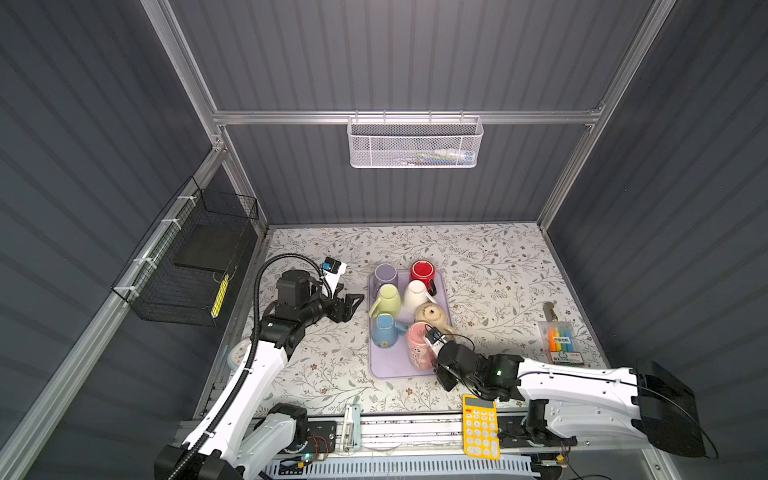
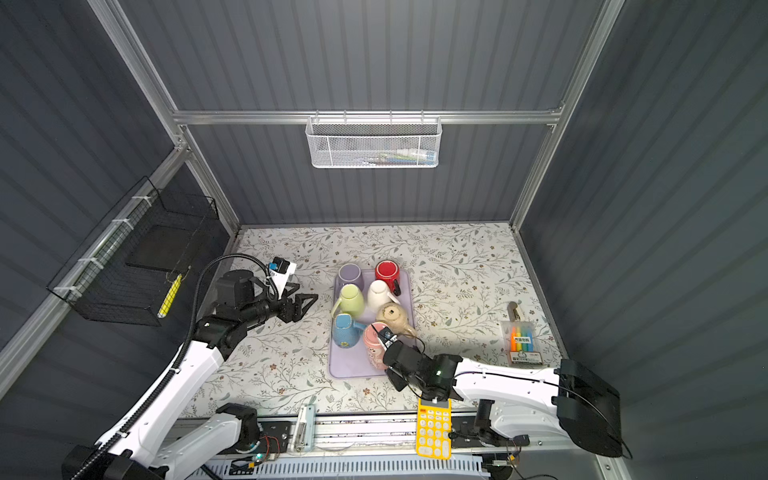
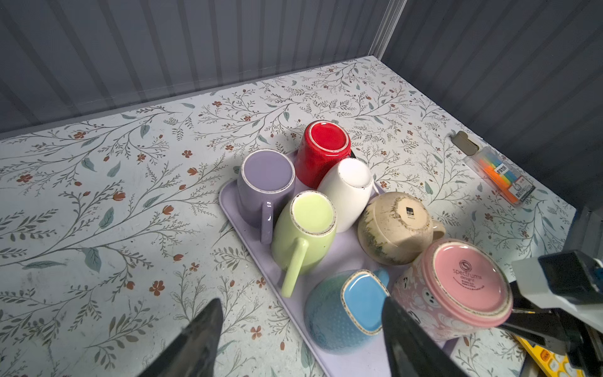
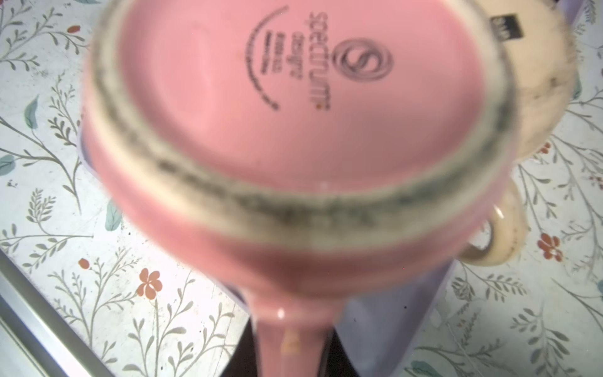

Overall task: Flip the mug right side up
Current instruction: 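Lift the pink mug with the right gripper while the left gripper approaches it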

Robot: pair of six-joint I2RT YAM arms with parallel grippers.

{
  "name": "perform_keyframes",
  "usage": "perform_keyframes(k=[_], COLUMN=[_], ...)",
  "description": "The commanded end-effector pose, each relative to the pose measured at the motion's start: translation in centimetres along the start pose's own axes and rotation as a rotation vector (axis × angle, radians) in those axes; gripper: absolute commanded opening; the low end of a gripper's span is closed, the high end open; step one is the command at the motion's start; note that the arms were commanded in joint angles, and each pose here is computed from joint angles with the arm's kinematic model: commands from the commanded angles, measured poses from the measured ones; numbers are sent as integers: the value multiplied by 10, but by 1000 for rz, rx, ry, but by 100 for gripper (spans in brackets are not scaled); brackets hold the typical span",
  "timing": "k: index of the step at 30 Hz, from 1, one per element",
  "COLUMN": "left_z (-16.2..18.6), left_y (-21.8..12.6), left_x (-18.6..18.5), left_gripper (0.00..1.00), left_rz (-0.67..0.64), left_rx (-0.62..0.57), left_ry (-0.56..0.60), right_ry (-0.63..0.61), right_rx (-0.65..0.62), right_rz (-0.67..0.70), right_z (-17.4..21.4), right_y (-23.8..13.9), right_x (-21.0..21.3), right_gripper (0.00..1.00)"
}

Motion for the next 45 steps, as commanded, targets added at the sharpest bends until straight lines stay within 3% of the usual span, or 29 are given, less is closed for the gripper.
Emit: perform_keyframes(k=[1, 26, 45], left_z=[3, -8, -21], left_y=[2, 2, -8], left_x=[-4, -8, -23], left_gripper=[76, 73, 76], left_rz=[26, 55, 88], left_rx=[10, 0, -59], left_ry=[19, -23, -20], right_ry=[48, 18, 177], right_rx=[-106, -313, -616], right_rz=[0, -18, -53], right_z=[-22, -82, -146], right_y=[-13, -70, -125], right_x=[-6, -20, -80], right_gripper=[0, 0, 0])
Point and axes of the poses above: each gripper's point midway between its finger pads, its own y axis out along the fingers, its own x axis along the line the jaws close on, z = x × y, the point moved 4 cm from there along -y, back along the fingers, and after that the axes turned 6 degrees about -y, right-handed, at the moved point
